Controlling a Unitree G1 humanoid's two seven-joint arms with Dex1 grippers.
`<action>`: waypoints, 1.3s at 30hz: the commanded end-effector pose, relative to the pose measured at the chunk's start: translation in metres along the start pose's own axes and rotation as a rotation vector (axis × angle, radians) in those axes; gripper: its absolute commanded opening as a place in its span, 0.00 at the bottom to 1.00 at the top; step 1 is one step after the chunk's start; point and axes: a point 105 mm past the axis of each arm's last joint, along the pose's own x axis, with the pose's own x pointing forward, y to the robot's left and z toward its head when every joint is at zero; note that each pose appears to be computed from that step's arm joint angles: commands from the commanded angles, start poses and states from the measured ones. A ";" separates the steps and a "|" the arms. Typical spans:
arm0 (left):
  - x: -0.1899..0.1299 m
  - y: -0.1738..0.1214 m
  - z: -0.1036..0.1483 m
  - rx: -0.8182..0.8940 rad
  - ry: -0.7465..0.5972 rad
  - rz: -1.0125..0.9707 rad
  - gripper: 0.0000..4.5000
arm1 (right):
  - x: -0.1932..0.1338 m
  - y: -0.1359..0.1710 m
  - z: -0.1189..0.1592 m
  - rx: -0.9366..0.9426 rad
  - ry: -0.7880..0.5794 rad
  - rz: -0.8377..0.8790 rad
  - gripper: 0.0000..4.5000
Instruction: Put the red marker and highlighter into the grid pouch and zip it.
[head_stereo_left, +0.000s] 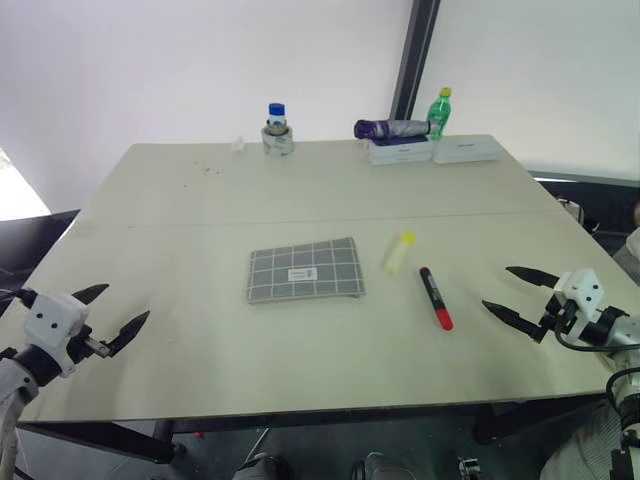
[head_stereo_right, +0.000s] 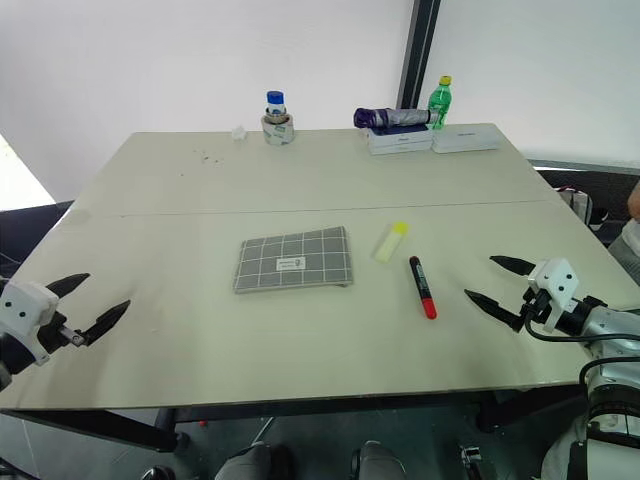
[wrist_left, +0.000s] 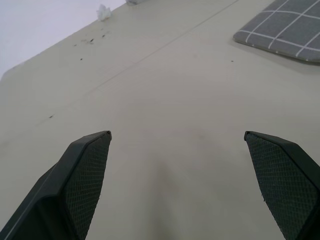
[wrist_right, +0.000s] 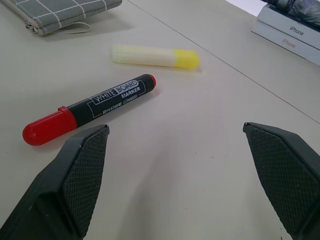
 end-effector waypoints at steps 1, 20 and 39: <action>0.002 0.002 0.013 0.054 -0.033 0.004 1.00 | 0.003 -0.007 0.008 -0.031 -0.023 -0.020 0.99; 0.023 0.000 0.020 0.152 -0.068 -0.040 1.00 | 0.014 -0.009 0.019 -0.010 -0.072 -0.023 0.99; 0.076 -0.025 0.029 0.623 -0.116 -0.214 1.00 | 0.131 0.029 0.069 -0.003 -0.215 -0.003 0.01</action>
